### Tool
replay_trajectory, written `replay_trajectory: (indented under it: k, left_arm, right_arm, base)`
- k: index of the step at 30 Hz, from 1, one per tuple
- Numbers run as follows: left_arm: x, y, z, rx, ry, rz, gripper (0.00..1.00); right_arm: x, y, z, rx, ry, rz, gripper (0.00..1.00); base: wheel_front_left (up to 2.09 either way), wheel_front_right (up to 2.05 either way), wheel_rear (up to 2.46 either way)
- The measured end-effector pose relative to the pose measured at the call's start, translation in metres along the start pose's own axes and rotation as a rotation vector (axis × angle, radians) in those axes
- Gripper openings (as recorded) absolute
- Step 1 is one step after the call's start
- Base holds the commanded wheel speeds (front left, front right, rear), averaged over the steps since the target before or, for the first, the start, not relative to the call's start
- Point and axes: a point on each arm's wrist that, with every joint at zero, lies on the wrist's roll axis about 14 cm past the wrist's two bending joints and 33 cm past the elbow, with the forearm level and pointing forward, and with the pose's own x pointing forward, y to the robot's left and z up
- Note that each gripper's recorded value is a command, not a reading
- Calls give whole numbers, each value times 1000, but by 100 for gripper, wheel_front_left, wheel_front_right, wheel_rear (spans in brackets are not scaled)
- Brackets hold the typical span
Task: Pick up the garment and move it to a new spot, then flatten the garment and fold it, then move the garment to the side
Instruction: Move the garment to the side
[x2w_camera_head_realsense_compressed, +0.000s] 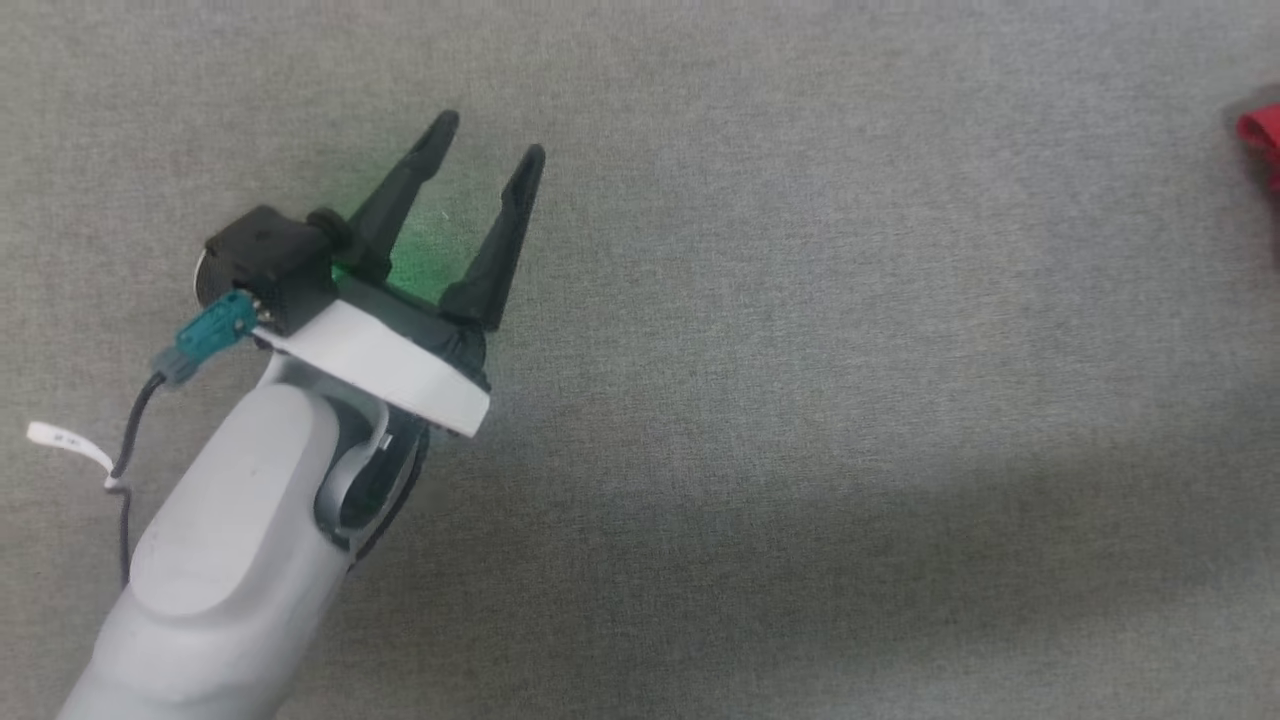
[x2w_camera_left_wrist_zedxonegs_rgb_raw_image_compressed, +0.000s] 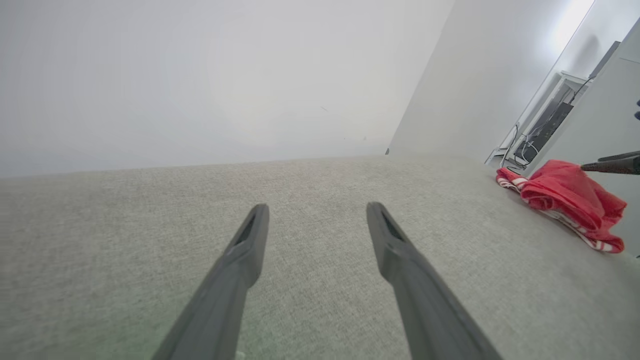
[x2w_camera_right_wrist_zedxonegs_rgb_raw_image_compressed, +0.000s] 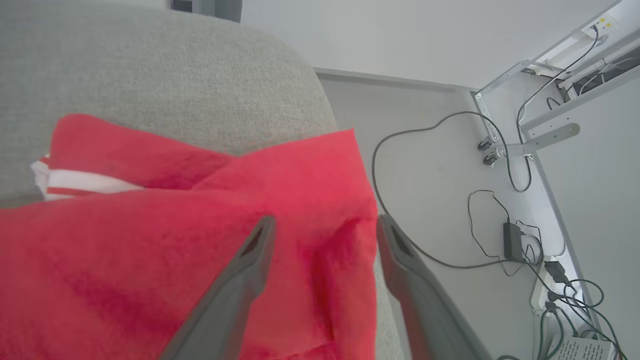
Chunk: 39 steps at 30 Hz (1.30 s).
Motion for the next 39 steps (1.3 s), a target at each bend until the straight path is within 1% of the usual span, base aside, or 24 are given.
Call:
replay_trajectory:
  k: [4, 8, 11, 14, 15, 17, 18, 21, 29, 36, 39]
  left_arm:
    - [-10, -1, 5, -11, 2, 8, 100]
    - [-21, -1, 18, -21, -19, 25, 100]
    - [-32, 4, 29, -10, -30, 48, 100]
    - [-44, 9, 42, 8, -51, 81, 100]
    - [-44, 9, 42, 8, -51, 81, 100]
    - [-53, 12, 50, 23, -65, 104, 100]
    - [-64, 14, 57, 32, -76, 127, 100]
    - [-83, 21, 68, 55, -93, 173, 100]
    - [-141, 36, 88, 109, -117, 294, 100]
    - [-188, 41, 101, 130, -141, 378, 100]
    - [-203, 41, 106, 141, -158, 406, 100]
  right_arm:
    - [-8, 4, 12, 39, -61, 18, 100]
    - [-18, 19, 26, 86, -131, 66, 100]
    - [-27, 32, 39, 103, -197, 109, 100]
    - [-38, 55, 49, 112, -256, 169, 100]
    - [-38, 55, 49, 112, -256, 169, 100]
    - [-46, 72, 52, 134, -285, 216, 100]
    - [-54, 86, 55, 129, -320, 256, 100]
    - [-69, 109, 61, 148, -373, 321, 100]
    - [-109, 153, 69, 193, -492, 463, 100]
    - [-145, 173, 64, 233, -578, 543, 100]
    - [-158, 175, 58, 243, -603, 561, 100]
  base:
    - [0, 0, 0]
    - [0, 0, 0]
    - [0, 0, 0]
    - [0, 0, 0]
    - [0, 0, 0]
    - [0, 0, 0]
    - [0, 0, 0]
    - [0, 0, 0]
    - [0, 0, 0]
    - [0, 0, 0]
    - [0, 0, 0]
